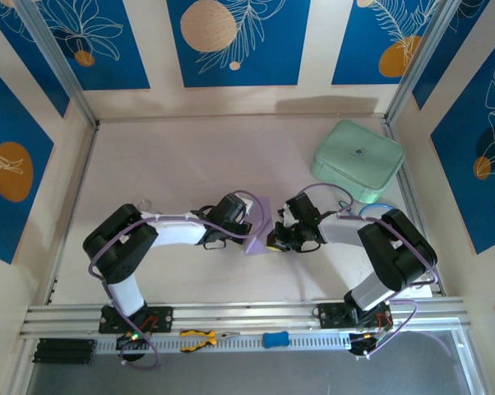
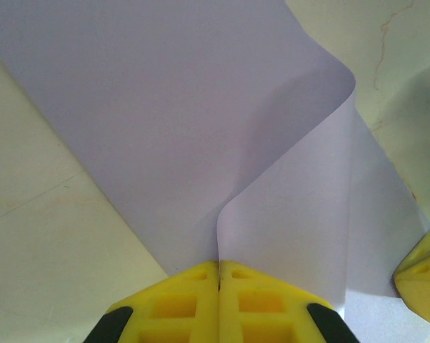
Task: Fold a paper plane with a square sheet of paper (pick it up from the middle)
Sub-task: Fold the triangle a second time at the center of the table.
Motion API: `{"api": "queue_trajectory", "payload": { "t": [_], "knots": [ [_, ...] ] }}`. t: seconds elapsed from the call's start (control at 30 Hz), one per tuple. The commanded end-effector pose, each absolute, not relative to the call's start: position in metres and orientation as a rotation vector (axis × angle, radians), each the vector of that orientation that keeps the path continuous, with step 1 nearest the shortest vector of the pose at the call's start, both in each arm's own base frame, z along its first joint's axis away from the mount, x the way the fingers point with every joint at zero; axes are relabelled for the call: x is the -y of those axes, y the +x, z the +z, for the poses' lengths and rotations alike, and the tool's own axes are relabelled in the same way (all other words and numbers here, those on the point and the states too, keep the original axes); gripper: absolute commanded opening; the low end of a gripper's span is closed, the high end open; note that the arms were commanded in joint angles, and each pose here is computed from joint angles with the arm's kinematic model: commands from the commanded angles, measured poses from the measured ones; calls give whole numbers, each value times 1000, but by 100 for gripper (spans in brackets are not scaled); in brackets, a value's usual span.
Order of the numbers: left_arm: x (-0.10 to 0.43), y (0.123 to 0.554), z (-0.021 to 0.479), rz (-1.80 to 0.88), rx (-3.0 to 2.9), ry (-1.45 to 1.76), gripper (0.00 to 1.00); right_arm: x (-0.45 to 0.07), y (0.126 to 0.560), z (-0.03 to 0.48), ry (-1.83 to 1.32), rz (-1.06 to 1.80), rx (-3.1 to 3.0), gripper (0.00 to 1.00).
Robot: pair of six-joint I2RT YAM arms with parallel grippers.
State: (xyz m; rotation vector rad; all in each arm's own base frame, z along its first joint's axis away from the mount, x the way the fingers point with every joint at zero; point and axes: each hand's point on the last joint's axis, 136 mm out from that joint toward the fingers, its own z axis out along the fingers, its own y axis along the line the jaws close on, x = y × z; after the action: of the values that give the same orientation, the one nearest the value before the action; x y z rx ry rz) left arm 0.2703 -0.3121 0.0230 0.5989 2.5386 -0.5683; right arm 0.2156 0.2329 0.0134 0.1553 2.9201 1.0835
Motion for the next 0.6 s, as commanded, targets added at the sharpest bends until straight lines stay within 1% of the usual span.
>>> {"api": "queue_trajectory", "payload": {
  "t": [0.0, 0.57],
  "knots": [
    [307, 277, 23, -532, -2547, 569, 0, -224, 201, 1, 172, 1016, -3011, 7],
    [309, 274, 13, -550, -2578, 591, 0, -225, 202, 2, 173, 1021, -3009, 7]
  ]
}}
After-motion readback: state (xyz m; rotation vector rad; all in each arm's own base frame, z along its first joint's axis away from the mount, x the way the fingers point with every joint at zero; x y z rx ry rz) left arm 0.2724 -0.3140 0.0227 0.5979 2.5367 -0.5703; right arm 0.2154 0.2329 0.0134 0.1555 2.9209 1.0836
